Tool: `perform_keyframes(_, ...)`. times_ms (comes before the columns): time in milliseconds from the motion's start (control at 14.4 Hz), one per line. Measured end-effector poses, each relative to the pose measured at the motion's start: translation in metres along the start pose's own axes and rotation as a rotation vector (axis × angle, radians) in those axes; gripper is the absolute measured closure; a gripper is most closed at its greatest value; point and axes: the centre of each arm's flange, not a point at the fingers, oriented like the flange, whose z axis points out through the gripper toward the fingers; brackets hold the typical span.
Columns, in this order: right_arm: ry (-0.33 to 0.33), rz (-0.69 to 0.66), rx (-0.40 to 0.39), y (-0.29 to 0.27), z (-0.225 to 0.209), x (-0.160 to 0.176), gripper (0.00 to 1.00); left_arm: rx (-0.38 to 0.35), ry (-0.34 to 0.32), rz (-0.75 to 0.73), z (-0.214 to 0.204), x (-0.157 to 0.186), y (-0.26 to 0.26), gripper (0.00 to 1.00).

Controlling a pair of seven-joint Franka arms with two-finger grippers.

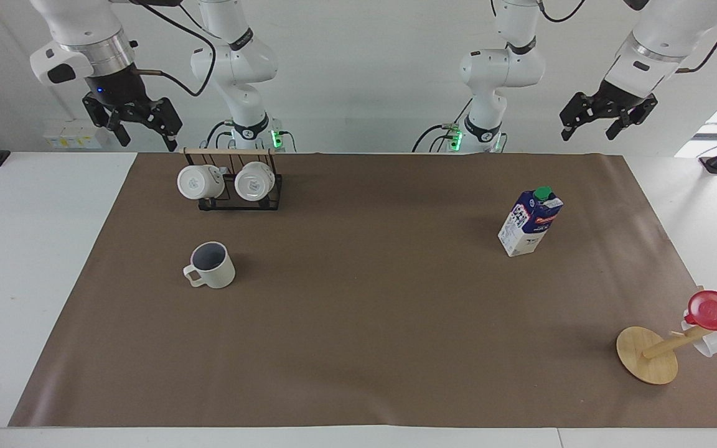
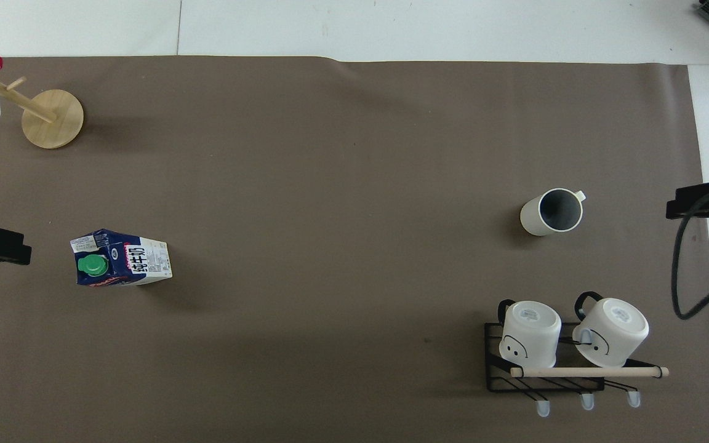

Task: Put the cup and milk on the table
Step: 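Reach the right gripper to the white mug and grasp it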

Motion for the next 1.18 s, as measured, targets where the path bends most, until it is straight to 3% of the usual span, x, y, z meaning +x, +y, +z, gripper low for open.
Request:
perform_keyframes(486, 0.030, 0.047, 0.006, -0.062, 0.060, 0.018, 0.00, 0.000, 0.000, 0.000, 0.000, 0.000, 0.000, 0.00)
perform_keyframes(903, 0.003, 0.128, -0.021, -0.080, 0.179, 0.057, 0.00, 0.000, 0.000, 0.000, 0.000, 0.000, 0.000, 0.00)
perform_keyframes(1181, -0.018, 0.164, -0.033, -0.076, 0.250, 0.049, 0.00, 0.000, 0.000, 0.000, 0.000, 0.000, 0.000, 0.00)
